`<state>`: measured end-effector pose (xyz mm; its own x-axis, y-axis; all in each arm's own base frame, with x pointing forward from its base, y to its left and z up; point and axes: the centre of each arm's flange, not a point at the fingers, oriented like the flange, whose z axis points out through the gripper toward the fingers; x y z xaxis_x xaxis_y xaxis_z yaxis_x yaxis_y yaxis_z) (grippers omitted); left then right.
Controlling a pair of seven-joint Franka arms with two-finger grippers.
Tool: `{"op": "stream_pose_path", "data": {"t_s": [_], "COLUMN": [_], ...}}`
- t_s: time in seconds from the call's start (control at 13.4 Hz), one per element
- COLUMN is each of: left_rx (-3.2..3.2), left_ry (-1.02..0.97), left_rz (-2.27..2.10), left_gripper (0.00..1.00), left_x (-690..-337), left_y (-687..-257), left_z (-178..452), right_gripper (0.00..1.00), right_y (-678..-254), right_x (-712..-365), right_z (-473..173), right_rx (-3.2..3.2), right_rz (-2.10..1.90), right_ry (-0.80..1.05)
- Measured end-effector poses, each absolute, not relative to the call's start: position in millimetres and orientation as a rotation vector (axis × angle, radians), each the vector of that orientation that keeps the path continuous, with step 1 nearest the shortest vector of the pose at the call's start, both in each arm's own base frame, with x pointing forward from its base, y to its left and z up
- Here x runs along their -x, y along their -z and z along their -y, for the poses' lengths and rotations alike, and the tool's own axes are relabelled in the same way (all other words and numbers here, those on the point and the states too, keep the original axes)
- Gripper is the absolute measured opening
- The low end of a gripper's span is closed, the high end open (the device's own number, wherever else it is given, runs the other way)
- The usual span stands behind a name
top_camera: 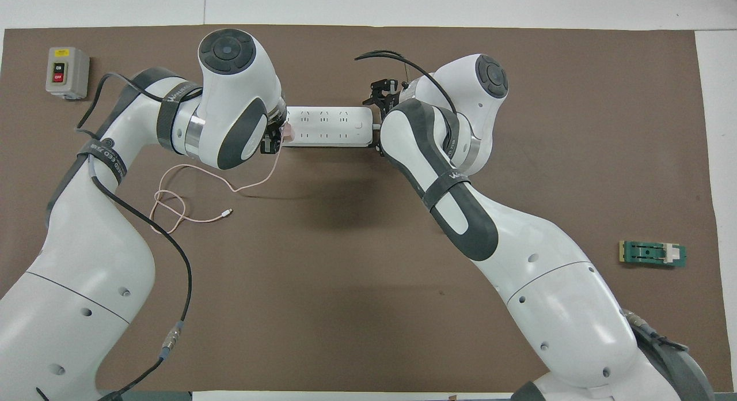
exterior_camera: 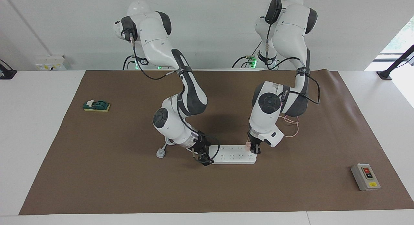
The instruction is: Unplug charger and place it aside
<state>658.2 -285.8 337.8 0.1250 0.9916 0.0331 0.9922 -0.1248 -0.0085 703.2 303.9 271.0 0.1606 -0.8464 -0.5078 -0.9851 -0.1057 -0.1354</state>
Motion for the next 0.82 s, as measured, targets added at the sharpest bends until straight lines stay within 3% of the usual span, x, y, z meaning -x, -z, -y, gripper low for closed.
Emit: {"op": "stream_pose_path", "data": {"t_s": [0.82], "left_rx": [2.337], "left_ry": [0.032], "left_rz": [2.056], "left_gripper": [0.31], "left_x": [-658.2], "left_y": [-337.8], "left_z": [285.8], "right_gripper": [1.00], "right_y": [-264.2], "right_x": [-706.5], "right_z": [-305.4], "right_rx": [2.001], "right_rz": [-1.742], "right_ry": [-0.457]}}
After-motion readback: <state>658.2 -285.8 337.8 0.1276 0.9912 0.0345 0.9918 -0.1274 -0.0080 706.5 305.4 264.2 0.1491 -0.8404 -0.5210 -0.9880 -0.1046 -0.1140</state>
